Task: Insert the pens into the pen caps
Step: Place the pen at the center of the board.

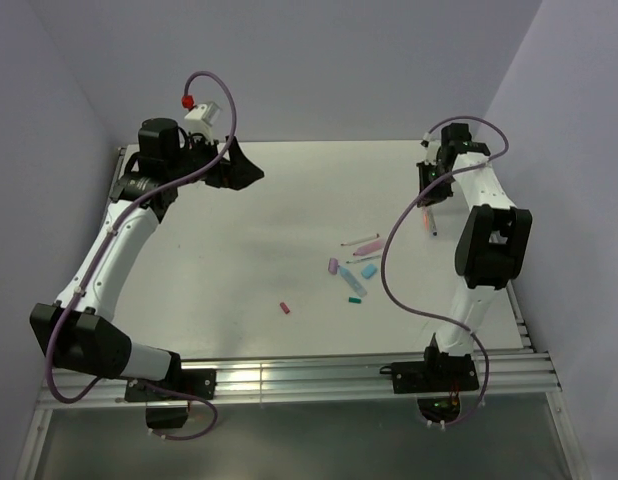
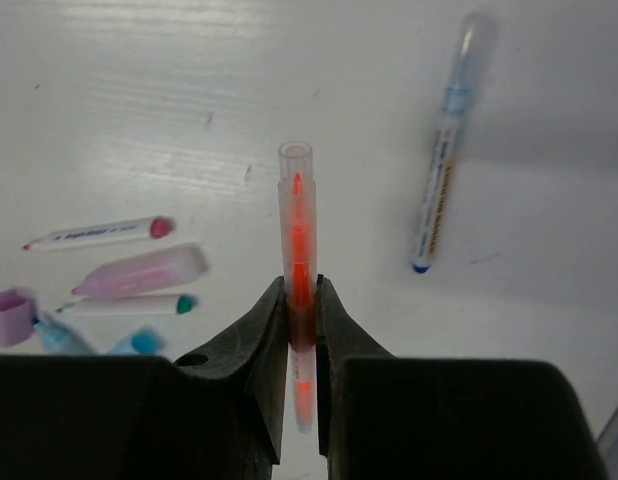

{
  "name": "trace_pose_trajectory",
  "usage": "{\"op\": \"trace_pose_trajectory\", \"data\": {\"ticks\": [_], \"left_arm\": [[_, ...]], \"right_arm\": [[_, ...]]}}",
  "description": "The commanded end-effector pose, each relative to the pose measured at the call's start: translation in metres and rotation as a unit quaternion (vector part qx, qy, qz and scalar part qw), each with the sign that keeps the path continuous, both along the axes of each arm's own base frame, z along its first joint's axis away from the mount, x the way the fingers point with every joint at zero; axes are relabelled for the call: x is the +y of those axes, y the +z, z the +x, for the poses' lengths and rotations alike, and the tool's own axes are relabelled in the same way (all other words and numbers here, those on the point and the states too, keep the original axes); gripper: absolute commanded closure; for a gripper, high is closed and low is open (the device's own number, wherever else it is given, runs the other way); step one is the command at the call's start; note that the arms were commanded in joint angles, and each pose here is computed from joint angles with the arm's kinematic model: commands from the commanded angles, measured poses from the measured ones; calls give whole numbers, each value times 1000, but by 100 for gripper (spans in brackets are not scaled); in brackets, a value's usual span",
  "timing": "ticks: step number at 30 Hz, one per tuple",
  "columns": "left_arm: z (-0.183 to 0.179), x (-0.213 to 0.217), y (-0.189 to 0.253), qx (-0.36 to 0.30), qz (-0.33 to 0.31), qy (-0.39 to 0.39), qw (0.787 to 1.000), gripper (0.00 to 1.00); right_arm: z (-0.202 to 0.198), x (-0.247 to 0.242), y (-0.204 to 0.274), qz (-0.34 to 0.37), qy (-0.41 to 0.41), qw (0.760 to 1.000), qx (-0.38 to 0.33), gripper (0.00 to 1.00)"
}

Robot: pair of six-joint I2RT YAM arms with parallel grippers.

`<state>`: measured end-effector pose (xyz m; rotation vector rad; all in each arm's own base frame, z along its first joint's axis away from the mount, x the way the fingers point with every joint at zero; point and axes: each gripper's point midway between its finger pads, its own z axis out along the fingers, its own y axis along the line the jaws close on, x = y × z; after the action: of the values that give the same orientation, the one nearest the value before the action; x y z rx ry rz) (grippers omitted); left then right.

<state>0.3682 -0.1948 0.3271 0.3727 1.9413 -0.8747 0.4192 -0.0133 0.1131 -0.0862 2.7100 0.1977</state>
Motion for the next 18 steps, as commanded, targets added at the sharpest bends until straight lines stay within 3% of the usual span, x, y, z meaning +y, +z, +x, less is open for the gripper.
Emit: {"op": "trace_pose_trajectory", "data": {"ticks": [1, 6, 18], "left_arm": [[8, 5, 4, -18, 12, 9, 1000, 1], [15, 11, 9, -25, 12, 21, 999, 1], [17, 12, 2, -3, -4, 16, 1000, 1]], "right_arm": [[21, -21, 7, -35, -3, 999, -6, 100], [41, -22, -15, -26, -21, 999, 16, 100], [46, -27, -57, -48, -35, 997, 56, 98]]}}
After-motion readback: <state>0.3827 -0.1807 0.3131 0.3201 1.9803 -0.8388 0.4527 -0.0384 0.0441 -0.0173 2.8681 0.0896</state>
